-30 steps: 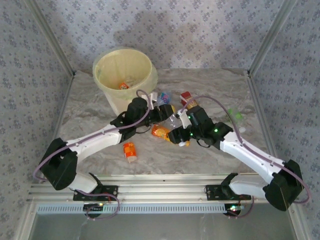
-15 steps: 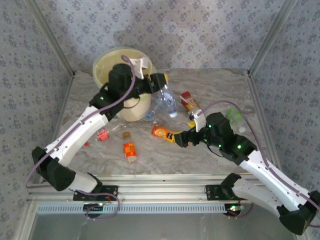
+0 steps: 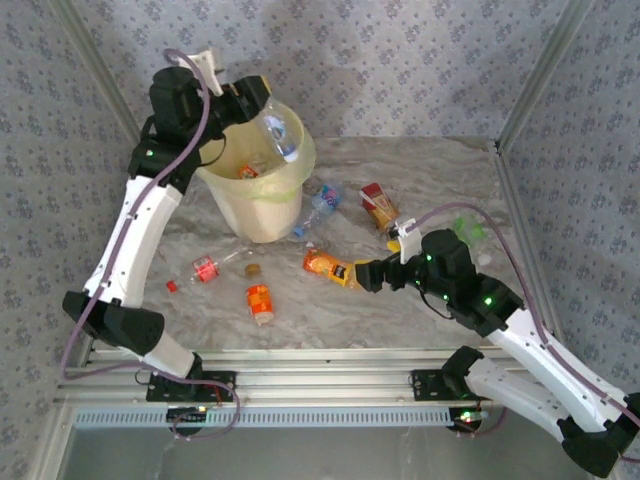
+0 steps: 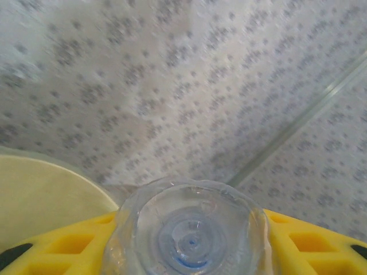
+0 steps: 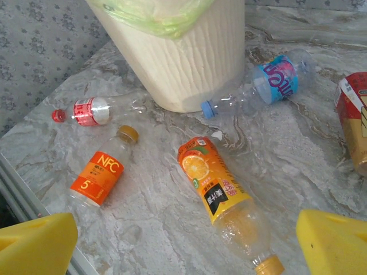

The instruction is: Put the plastic bottles in the bin

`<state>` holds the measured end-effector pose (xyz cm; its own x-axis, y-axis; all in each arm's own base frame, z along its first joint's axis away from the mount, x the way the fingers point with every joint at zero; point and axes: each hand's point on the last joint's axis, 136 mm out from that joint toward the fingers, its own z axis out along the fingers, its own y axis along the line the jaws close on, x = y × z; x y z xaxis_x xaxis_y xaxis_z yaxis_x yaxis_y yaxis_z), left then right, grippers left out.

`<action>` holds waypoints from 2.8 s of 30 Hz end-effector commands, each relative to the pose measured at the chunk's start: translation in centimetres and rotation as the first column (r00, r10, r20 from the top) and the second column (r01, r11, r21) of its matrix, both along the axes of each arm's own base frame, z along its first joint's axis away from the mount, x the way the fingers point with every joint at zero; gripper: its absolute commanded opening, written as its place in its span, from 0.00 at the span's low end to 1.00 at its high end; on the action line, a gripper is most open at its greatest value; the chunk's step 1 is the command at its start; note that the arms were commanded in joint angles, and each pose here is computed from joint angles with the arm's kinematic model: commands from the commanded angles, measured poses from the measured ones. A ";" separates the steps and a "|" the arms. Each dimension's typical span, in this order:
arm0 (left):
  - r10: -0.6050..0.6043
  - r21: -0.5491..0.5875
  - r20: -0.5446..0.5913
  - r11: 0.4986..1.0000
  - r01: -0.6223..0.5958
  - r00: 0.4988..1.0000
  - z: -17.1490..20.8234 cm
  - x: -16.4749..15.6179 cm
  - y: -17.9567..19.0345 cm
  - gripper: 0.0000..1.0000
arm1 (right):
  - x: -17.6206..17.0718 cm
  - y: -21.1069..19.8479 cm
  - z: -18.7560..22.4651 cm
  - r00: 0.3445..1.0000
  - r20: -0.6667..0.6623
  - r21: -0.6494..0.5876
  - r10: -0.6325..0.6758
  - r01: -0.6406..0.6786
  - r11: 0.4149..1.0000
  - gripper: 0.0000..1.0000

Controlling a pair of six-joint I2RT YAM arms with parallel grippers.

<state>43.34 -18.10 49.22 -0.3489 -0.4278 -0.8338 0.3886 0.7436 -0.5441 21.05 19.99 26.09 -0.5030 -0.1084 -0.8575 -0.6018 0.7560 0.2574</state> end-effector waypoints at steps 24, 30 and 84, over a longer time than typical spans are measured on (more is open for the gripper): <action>0.029 0.185 -0.174 0.983 0.004 0.984 -10.3 5.4 2.6 0.56 | 2.1 -3.6 -4.0 0.963 -0.137 -0.124 -0.232 0.215 0.969 1.00; 0.002 0.177 -0.258 0.983 0.045 0.966 -13.4 5.8 1.9 0.59 | 2.7 -2.9 -4.8 0.961 -0.178 -0.124 -0.213 0.193 0.973 0.99; -0.535 0.041 -0.215 0.831 0.555 0.817 -20.4 -21.8 -9.4 1.00 | 22.5 -8.0 -14.3 0.915 -0.296 -0.516 -0.274 0.089 0.852 0.87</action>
